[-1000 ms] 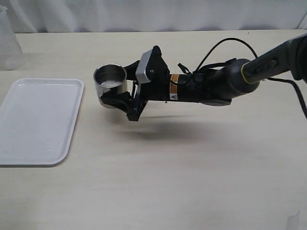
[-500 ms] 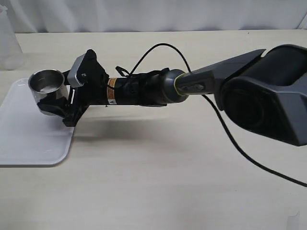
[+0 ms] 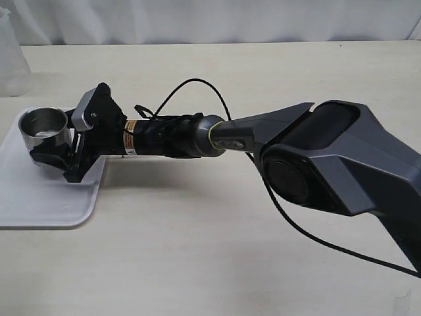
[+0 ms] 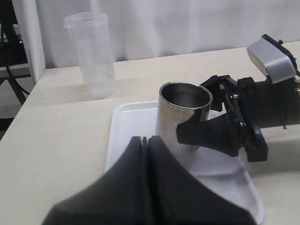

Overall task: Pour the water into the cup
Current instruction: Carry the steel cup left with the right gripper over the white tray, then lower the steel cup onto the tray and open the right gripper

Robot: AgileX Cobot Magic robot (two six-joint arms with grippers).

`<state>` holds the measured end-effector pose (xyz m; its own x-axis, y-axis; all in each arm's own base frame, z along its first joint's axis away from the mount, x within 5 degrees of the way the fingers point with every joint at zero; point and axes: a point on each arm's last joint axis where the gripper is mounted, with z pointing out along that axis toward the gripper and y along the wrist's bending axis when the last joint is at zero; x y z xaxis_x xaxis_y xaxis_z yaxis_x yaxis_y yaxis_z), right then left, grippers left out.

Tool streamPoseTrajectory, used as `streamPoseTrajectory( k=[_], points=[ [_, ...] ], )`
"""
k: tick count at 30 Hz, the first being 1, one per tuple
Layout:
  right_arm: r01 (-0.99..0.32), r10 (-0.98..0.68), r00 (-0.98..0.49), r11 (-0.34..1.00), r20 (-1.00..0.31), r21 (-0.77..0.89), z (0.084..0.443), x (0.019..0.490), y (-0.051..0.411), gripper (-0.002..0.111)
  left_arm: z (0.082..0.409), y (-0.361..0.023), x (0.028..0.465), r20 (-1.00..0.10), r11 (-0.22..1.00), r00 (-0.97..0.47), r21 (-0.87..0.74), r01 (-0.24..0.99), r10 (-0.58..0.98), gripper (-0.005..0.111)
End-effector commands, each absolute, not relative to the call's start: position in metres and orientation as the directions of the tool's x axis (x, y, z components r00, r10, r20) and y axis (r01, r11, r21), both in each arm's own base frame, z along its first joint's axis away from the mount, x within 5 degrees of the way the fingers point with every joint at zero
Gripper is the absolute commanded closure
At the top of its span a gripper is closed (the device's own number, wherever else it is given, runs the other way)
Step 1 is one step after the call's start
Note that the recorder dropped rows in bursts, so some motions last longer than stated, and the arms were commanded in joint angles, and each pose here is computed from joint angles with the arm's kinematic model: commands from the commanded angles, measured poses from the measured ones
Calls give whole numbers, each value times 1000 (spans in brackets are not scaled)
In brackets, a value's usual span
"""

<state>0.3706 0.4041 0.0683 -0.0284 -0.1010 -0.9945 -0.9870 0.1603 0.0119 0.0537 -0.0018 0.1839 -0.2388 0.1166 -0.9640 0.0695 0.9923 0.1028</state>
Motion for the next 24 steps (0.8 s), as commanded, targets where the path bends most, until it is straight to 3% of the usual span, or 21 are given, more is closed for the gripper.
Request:
streamPoseTrajectory(
  k=[1, 15, 19, 24],
  points=[
    [-985, -84, -32, 173, -996, 17, 73, 374, 406, 104, 184, -2, 54, -968, 993, -227, 95, 66, 108, 107],
    [-982, -130, -50, 186, -990, 25, 61, 374, 405, 102, 184, -2, 54, -968, 993, -227, 95, 66, 108, 107],
    [-981, -144, -59, 190, -988, 30, 54, 374, 404, 85, 184, -2, 54, -967, 993, -230, 95, 66, 108, 107],
    [-980, -164, -51, 199, -985, 18, 53, 375, 404, 46, 184, -2, 54, -968, 993, -228, 95, 66, 108, 107]
  ],
)
